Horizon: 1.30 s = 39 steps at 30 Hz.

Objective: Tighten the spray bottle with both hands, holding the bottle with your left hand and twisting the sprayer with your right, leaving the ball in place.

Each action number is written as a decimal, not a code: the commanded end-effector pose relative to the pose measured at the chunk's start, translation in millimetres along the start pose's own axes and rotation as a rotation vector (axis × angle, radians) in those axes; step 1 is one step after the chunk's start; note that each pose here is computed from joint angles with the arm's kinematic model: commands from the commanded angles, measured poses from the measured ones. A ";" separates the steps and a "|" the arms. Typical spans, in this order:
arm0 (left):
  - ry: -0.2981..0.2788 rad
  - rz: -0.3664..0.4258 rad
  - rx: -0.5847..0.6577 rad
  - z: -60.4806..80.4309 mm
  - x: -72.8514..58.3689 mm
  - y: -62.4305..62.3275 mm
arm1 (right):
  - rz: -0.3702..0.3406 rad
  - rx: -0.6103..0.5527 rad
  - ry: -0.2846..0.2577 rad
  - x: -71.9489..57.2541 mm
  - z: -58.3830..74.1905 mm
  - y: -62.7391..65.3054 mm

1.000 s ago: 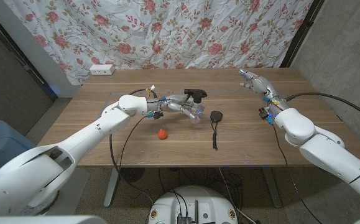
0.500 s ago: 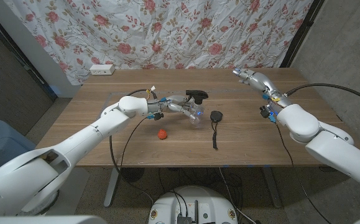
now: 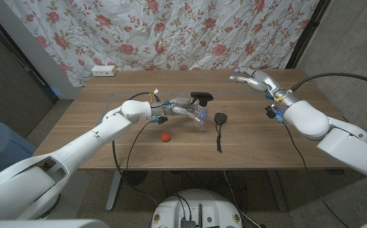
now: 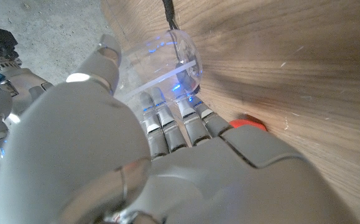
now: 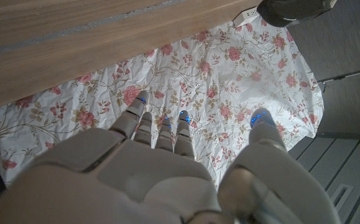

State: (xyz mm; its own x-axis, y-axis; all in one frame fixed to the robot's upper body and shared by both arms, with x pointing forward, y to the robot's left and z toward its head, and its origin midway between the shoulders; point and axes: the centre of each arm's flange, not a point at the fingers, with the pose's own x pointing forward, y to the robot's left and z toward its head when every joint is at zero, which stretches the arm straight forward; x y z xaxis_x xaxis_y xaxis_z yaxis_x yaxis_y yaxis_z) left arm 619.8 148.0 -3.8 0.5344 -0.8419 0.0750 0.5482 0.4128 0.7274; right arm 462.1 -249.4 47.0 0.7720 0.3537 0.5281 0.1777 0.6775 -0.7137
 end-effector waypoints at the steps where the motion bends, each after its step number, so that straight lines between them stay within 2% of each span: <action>1: 0.015 0.054 -0.019 0.7 -5.2 -5.9 | 0.085 -0.179 0.045 3.0 23.0 1.4; 14: 0.028 0.108 -0.026 3.0 -3.5 -7.1 | 0.157 -0.249 0.069 9.6 37.4 -0.3; 26: 0.054 0.123 -0.028 5.0 0.3 -10.0 | 0.238 -0.366 0.092 17.0 49.3 -2.2; 39: 0.091 0.153 -0.023 6.9 0.0 -11.0 | 0.314 -0.453 0.079 27.5 61.4 4.3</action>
State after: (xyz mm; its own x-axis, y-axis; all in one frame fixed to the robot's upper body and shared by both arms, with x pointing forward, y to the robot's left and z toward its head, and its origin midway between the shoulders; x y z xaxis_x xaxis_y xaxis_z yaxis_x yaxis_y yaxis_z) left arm 608.6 141.1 -6.8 0.6287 -0.7677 0.1242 0.4934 0.5172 0.6994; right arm 446.5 -211.7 77.5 0.8671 0.4071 0.2871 0.1759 0.2890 -0.9410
